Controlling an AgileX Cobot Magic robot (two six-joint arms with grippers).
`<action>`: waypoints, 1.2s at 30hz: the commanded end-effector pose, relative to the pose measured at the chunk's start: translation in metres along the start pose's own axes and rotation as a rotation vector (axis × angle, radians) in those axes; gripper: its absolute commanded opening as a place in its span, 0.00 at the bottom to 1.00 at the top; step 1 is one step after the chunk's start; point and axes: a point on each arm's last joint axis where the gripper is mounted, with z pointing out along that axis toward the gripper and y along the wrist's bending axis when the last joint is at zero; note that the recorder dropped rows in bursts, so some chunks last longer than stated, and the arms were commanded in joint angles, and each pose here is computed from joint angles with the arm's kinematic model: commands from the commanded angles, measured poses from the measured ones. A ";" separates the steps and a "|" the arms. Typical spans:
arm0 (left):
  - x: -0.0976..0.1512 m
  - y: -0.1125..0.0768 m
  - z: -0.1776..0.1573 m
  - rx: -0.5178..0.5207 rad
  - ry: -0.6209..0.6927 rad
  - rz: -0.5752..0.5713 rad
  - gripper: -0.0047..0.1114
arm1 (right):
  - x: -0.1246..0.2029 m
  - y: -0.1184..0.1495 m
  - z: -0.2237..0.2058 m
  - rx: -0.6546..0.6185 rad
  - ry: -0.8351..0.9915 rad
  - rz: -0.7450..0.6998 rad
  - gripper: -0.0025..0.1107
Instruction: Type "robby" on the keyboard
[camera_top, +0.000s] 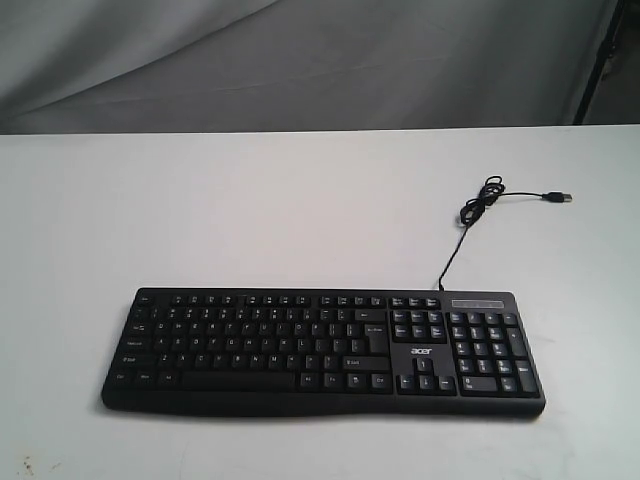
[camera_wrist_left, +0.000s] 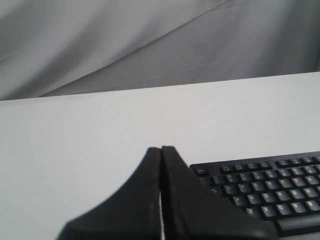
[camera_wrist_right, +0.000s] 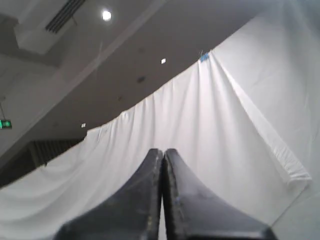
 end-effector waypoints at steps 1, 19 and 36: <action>0.001 0.000 0.000 0.005 -0.005 0.003 0.04 | -0.012 0.012 0.025 0.032 0.166 -0.080 0.02; 0.001 0.000 0.000 0.005 -0.005 0.003 0.04 | 0.062 0.011 0.207 -0.409 1.063 0.000 0.02; 0.001 0.000 0.000 0.005 -0.005 0.003 0.04 | 0.202 0.065 0.232 -0.533 1.147 -0.362 0.02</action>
